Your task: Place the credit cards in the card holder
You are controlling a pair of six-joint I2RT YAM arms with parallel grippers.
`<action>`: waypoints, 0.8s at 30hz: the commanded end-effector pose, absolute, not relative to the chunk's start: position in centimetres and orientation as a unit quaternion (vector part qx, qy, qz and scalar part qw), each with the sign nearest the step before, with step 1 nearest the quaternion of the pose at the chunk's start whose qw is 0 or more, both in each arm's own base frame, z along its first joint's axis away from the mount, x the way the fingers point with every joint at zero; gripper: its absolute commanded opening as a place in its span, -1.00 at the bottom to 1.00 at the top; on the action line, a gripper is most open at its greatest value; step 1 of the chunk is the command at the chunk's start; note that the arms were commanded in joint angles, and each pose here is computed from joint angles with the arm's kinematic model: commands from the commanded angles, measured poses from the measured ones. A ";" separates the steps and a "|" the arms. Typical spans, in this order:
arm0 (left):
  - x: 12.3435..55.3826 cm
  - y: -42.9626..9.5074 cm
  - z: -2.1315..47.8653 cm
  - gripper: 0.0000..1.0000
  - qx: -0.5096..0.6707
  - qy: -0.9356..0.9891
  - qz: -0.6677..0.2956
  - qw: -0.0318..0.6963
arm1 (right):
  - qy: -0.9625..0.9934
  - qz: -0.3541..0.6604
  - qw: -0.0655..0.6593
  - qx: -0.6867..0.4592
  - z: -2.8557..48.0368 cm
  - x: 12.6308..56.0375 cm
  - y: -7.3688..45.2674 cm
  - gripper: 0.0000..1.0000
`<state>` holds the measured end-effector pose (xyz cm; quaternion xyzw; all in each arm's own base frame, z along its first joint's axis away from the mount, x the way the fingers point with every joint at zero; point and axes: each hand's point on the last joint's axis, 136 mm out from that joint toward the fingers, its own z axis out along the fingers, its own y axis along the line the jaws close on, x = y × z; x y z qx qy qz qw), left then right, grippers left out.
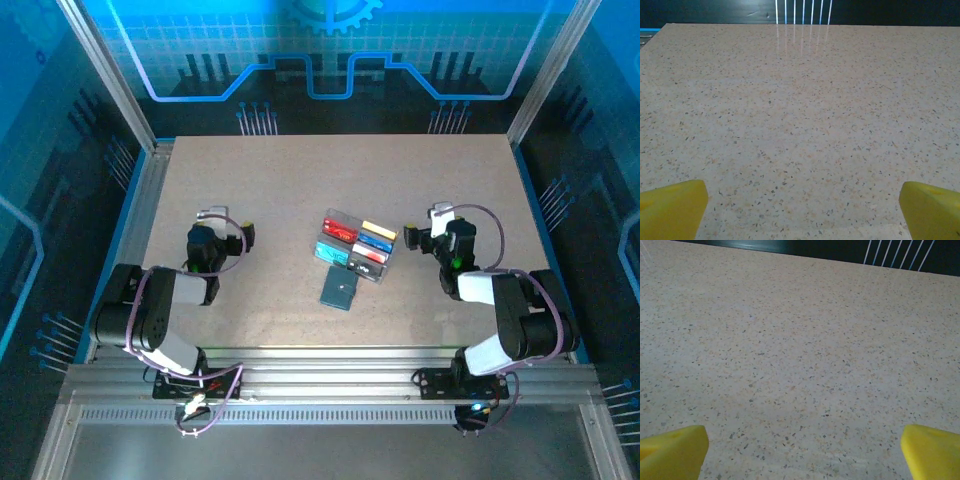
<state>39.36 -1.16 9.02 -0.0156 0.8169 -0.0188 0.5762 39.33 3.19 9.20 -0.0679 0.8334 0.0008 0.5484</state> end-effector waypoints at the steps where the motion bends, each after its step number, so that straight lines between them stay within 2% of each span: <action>1: 39.4 -1.3 9.8 0.98 -0.008 0.806 -0.012 0.592 | 0.828 -0.002 0.555 -0.077 9.5 39.5 3.6 1.00; 24: 39.3 -1.4 9.8 0.98 -0.007 0.805 -0.011 0.593 | 0.828 -0.001 0.556 -0.076 9.6 39.6 3.5 0.99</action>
